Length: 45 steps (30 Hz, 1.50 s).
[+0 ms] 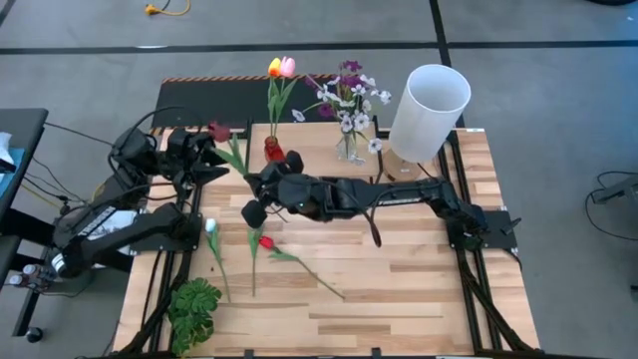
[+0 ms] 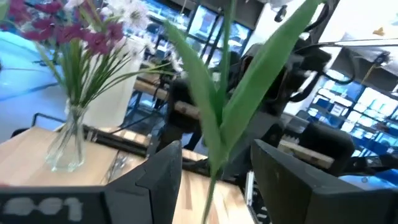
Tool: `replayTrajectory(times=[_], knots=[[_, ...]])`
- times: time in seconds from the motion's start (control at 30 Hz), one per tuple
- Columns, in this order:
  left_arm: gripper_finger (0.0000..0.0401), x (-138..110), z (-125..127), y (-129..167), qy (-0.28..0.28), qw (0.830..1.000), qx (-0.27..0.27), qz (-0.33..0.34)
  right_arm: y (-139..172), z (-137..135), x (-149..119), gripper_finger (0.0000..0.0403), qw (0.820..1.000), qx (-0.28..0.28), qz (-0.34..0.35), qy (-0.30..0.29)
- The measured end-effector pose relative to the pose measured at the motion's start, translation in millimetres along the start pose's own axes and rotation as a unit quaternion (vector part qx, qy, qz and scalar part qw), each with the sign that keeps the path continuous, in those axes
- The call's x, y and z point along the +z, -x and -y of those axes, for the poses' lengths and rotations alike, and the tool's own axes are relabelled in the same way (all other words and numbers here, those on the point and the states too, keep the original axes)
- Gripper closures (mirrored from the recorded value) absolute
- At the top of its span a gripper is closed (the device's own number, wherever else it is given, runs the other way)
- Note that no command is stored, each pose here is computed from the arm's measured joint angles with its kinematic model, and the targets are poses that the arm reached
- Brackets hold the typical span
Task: Pick and place flowers into a vace then onto a shelf
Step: Put the dark red flower into the red vase on the shelf
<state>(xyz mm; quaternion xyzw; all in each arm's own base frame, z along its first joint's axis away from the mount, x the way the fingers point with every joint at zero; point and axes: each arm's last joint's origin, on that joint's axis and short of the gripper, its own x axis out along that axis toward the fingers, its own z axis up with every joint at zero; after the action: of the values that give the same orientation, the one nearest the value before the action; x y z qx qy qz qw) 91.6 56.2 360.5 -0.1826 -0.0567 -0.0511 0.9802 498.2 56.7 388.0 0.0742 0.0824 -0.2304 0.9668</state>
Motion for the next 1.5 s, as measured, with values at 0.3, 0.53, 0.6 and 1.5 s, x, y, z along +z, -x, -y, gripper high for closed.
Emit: replayTrajectory(times=[0.3,0.53,0.6,1.5], knots=[[0.022,-3,-7,-15,0.02,1.0,-0.015,-0.015,-8,9,3,0.0403,0.999,0.045,-0.01,-0.002],[0.0221,-6,-10,-27,0.023,0.999,-0.025,-0.026,-8,10,3,0.0403,0.999,0.044,-0.01,-0.002],[0.0225,-4,-9,-28,0.016,0.999,-0.025,-0.014,-8,10,3,0.0403,0.999,0.044,-0.011,-0.002],[0.0398,16,-2,-24,-0.003,0.999,-0.006,0.042,28,1,-41,0.023,0.973,-0.002,-0.225,0.042]])
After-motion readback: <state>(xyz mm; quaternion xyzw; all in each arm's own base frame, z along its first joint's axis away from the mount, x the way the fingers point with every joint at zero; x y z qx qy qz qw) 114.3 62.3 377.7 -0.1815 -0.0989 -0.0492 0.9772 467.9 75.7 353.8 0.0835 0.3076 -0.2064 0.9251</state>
